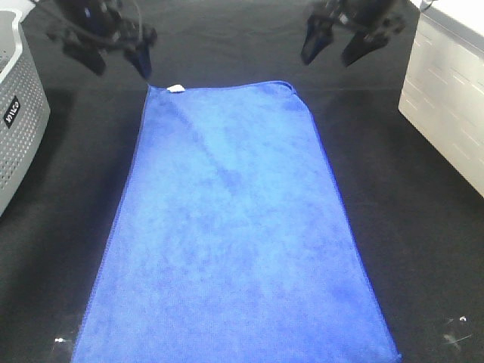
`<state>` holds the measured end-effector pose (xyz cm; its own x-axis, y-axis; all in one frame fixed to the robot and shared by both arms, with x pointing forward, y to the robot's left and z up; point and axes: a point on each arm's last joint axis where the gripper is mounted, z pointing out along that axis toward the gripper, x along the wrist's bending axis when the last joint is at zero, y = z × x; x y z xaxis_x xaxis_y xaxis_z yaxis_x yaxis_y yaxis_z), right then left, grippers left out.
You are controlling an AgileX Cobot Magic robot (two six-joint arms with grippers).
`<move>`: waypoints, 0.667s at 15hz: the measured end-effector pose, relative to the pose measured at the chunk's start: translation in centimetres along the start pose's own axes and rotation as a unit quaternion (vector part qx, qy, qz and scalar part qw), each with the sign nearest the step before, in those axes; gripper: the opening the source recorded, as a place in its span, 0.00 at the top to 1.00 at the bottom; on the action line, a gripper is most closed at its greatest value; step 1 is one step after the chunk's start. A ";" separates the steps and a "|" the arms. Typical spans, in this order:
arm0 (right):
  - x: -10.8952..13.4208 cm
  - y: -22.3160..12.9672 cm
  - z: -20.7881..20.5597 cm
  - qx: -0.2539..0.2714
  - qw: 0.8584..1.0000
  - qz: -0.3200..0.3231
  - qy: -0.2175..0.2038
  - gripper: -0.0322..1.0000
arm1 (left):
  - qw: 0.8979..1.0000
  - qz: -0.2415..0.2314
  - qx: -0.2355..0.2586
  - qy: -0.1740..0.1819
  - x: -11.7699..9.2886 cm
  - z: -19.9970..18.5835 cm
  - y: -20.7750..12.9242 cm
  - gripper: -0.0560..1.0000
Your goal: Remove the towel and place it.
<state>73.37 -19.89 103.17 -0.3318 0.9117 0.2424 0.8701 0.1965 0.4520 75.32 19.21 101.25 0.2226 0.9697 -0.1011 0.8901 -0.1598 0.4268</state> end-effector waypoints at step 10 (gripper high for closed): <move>0.2 -1.2 -17.7 -0.115 0.987 0.042 -0.103 0.22 | 0.991 -0.030 -0.106 0.072 2.6 -14.3 0.3 0.23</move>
<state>65.78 -26.33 117.91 -0.1608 0.9799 0.1180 0.7782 0.0523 0.6259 70.46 24.37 113.96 0.0992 0.9950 -0.0089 0.7927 -0.0736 0.6052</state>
